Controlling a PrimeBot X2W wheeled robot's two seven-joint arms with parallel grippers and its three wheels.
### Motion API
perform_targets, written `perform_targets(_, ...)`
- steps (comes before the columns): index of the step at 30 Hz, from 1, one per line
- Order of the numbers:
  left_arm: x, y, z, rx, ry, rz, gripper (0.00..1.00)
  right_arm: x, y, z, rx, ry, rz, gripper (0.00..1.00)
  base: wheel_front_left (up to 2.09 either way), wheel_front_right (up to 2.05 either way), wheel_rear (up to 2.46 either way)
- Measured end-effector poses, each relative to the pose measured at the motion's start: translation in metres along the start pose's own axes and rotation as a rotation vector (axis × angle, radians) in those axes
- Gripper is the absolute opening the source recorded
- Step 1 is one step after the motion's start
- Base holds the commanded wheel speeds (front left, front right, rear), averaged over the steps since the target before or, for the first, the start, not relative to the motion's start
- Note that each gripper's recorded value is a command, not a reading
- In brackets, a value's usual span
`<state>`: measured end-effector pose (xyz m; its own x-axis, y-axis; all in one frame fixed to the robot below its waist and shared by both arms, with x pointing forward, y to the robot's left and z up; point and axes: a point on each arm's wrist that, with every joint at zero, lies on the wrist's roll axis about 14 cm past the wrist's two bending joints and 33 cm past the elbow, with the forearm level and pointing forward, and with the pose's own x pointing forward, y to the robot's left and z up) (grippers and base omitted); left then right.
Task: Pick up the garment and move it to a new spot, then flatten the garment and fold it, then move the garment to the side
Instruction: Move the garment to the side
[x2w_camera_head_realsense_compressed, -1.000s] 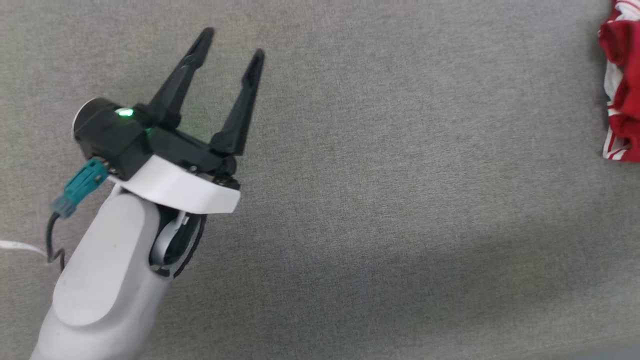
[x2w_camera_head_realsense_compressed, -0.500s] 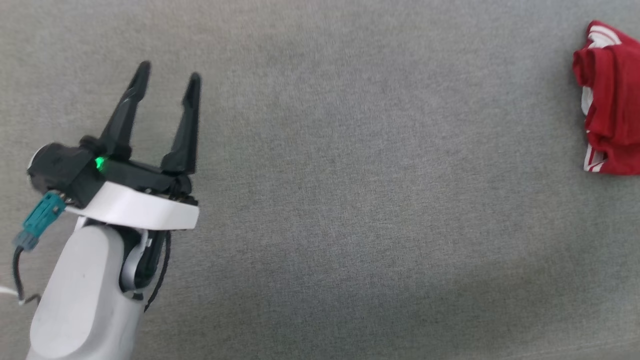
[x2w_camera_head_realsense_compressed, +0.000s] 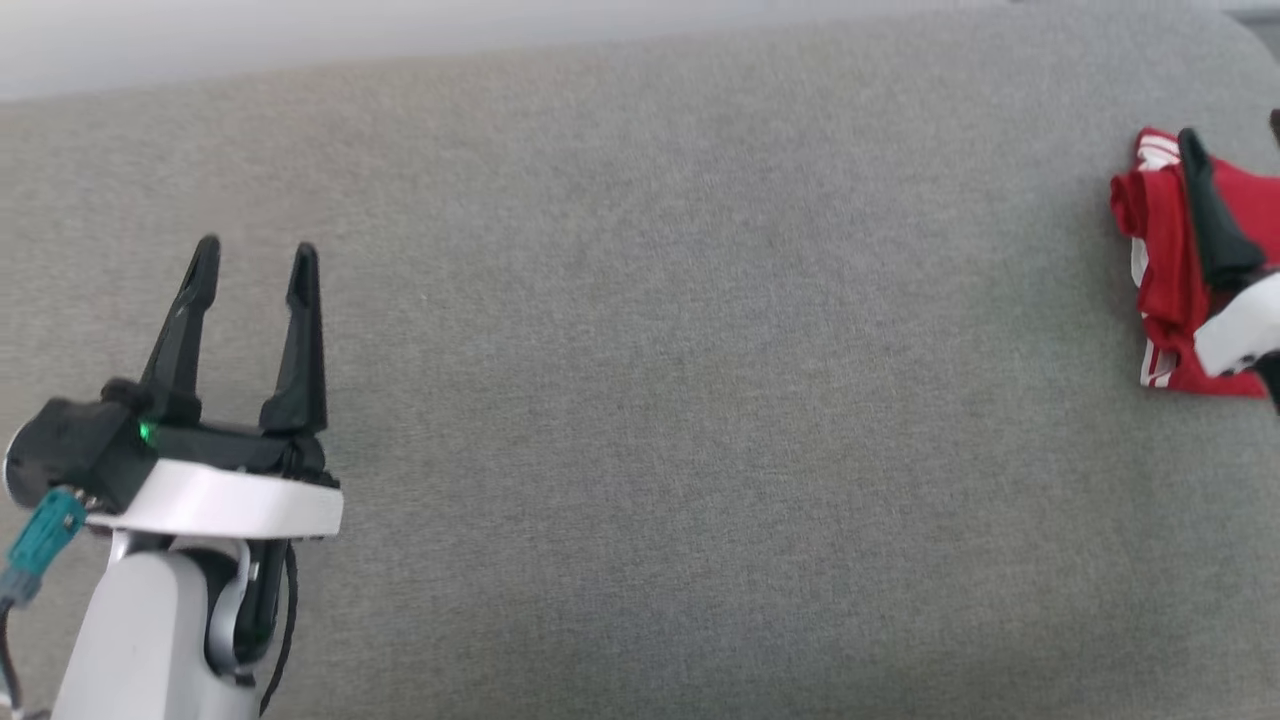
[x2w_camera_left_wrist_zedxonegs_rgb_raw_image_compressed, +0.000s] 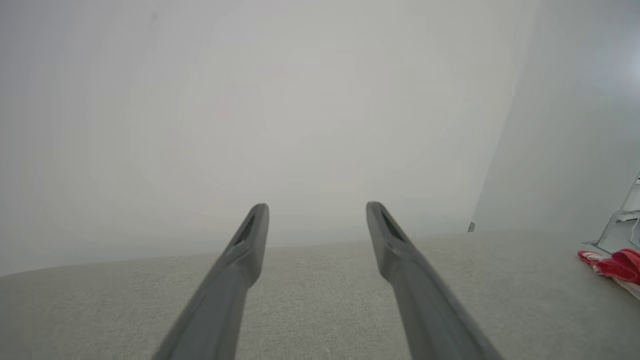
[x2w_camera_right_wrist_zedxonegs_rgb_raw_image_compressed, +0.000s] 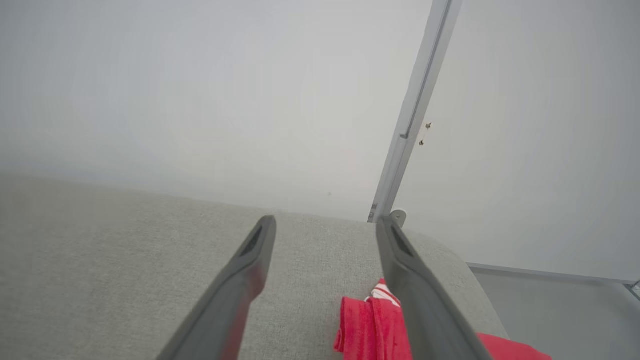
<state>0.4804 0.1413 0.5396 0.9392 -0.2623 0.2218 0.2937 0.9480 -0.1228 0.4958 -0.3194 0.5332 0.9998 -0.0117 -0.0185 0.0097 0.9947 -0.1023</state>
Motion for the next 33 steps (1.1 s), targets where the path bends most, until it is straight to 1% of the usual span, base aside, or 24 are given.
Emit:
perform_targets(2, -0.008, 0.003, 0.005, 0.008, -0.003, 0.015, 1.00, -0.005, 0.008, 0.006, 0.016, -0.031, 0.011, 1.00, 0.00, 0.00, 0.00)
perform_targets(8, -0.036, 0.015, 0.013, 0.029, 0.004, 0.065, 1.00, -0.028, 0.034, 0.007, 0.057, -0.076, 0.045, 1.00, 0.00, 0.00, 0.00)
perform_targets(16, -0.076, 0.029, 0.017, 0.041, 0.029, 0.139, 1.00, -0.058, 0.056, 0.000, 0.114, -0.097, 0.055, 1.00, 0.00, 0.00, 0.00)
perform_targets(24, -0.107, 0.045, 0.021, 0.028, 0.039, 0.216, 1.00, -0.079, 0.064, -0.007, 0.152, -0.102, 0.042, 1.00, 0.00, 0.00, 0.00)
perform_targets(33, -0.127, 0.050, 0.020, 0.021, 0.051, 0.260, 1.00, -0.098, 0.069, -0.008, 0.198, -0.118, 0.016, 1.00, 0.00, 0.00, 0.00)
